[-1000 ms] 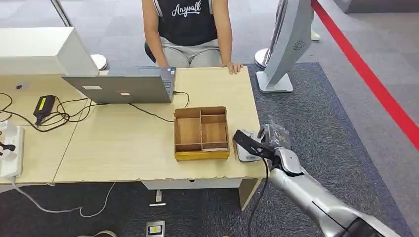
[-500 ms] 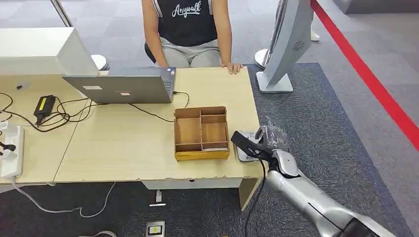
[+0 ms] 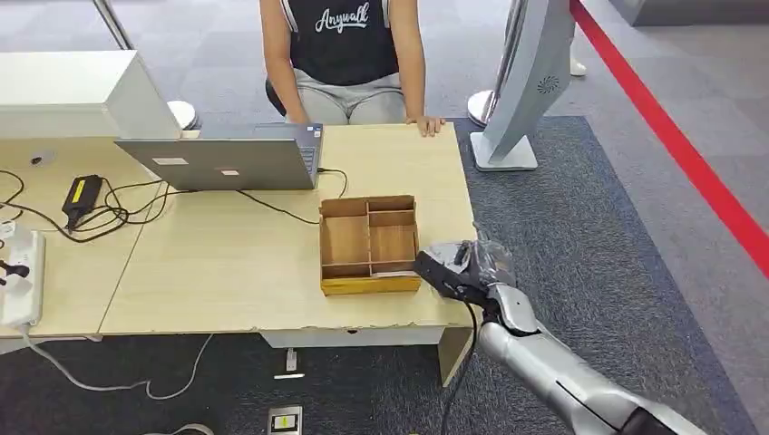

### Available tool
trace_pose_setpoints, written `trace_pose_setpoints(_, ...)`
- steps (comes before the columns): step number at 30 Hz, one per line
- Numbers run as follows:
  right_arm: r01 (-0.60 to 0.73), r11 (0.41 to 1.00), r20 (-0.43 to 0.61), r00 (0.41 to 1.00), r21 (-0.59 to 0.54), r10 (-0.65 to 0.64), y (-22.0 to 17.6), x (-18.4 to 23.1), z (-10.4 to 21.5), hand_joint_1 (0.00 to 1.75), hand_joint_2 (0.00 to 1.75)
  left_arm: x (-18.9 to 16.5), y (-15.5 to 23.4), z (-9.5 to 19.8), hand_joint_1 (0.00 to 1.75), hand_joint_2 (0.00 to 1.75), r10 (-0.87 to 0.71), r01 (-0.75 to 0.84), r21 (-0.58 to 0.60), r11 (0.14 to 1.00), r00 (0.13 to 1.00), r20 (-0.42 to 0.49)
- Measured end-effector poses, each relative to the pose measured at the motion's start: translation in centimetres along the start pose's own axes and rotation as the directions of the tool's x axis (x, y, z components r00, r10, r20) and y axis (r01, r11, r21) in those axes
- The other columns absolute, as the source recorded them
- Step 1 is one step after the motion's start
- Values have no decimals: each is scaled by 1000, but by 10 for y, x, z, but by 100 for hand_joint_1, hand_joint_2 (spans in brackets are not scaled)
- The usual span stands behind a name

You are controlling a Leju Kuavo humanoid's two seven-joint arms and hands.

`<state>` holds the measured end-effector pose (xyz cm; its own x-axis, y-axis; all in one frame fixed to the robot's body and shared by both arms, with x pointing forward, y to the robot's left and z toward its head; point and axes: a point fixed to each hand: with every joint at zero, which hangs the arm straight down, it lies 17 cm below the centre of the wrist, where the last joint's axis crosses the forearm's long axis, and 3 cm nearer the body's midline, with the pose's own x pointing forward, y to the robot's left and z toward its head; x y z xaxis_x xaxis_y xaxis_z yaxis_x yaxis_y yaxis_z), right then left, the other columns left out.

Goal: Pass the card to the sensor for recognition and then transmit it.

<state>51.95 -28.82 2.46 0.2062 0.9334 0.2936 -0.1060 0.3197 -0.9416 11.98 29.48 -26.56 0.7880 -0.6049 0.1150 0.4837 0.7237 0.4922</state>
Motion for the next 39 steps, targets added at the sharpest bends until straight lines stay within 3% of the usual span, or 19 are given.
trace_pose_setpoints(10,-21,992,48,998,-124,27,-42,24,-7,175,175,0,0,0,0,0,-15,15,0,1000,1000,2)
trace_pose_setpoints(25,17,882,157,985,-472,65,-245,93,-13,175,175,13,-1,-1,0,0,-86,87,-23,996,995,54)
trace_pose_setpoints(33,26,881,257,960,-472,110,-271,144,-9,175,175,24,5,-3,0,0,-109,111,-26,993,991,73)
trace_pose_setpoints(39,22,914,357,924,-406,136,-257,200,-11,175,175,30,10,-5,0,0,-121,123,-19,992,989,85)
